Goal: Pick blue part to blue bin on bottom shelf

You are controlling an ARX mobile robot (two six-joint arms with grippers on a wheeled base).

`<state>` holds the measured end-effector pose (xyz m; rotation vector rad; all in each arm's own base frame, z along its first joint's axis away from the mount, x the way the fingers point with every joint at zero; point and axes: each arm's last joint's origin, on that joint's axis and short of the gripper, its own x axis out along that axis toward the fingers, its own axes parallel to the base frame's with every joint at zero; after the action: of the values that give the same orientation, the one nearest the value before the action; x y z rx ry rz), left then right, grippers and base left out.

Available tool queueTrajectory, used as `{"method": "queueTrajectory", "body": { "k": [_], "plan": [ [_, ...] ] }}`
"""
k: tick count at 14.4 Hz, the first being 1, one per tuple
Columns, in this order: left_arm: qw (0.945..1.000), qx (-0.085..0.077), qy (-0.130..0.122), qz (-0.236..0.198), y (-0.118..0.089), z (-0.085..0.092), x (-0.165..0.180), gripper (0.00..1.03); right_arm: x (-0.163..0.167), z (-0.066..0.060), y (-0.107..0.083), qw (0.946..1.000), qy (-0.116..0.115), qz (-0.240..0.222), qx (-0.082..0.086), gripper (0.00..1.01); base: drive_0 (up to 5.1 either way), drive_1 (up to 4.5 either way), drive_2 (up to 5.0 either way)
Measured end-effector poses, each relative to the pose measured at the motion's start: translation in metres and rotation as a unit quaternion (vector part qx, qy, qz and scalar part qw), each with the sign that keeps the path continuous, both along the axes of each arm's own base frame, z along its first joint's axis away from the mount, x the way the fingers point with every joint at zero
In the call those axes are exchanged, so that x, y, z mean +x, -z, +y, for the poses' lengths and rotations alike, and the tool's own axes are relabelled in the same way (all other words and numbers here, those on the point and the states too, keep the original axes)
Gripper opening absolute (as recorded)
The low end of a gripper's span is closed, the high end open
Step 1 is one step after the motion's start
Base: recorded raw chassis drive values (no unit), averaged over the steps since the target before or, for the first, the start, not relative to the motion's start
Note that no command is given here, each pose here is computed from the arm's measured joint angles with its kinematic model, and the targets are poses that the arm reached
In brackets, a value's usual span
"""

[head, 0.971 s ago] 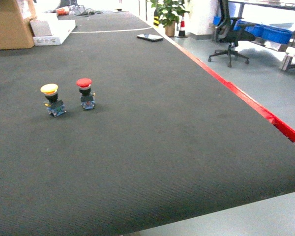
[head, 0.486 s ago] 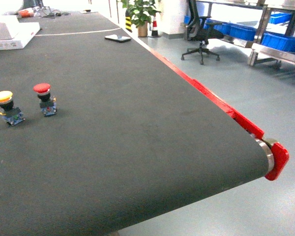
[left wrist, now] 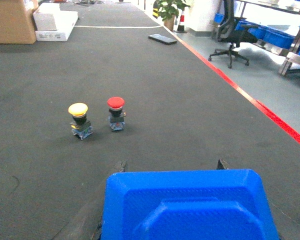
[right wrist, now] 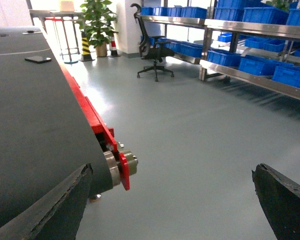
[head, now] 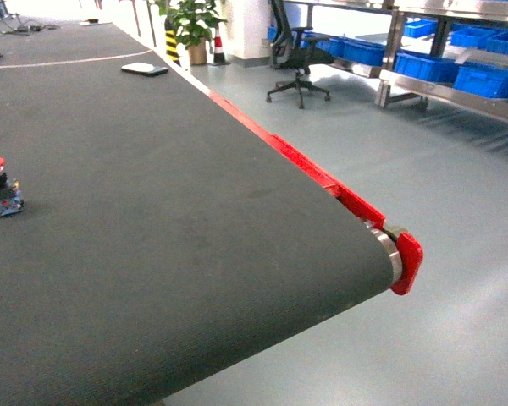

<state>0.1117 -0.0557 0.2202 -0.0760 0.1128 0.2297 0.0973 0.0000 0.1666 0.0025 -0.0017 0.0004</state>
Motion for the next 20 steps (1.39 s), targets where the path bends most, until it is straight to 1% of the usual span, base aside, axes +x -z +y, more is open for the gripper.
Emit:
{"method": "queueTrajectory", "body": {
  "k": [20],
  "plan": [
    [1.0, 0.0, 0.0, 0.0, 0.0, 0.0, 0.0, 0.43, 0.0, 0.0, 0.0, 1.0, 0.0, 0.0, 0.0, 0.98, -1.7, -1.66, -1.7]
  ]
}}
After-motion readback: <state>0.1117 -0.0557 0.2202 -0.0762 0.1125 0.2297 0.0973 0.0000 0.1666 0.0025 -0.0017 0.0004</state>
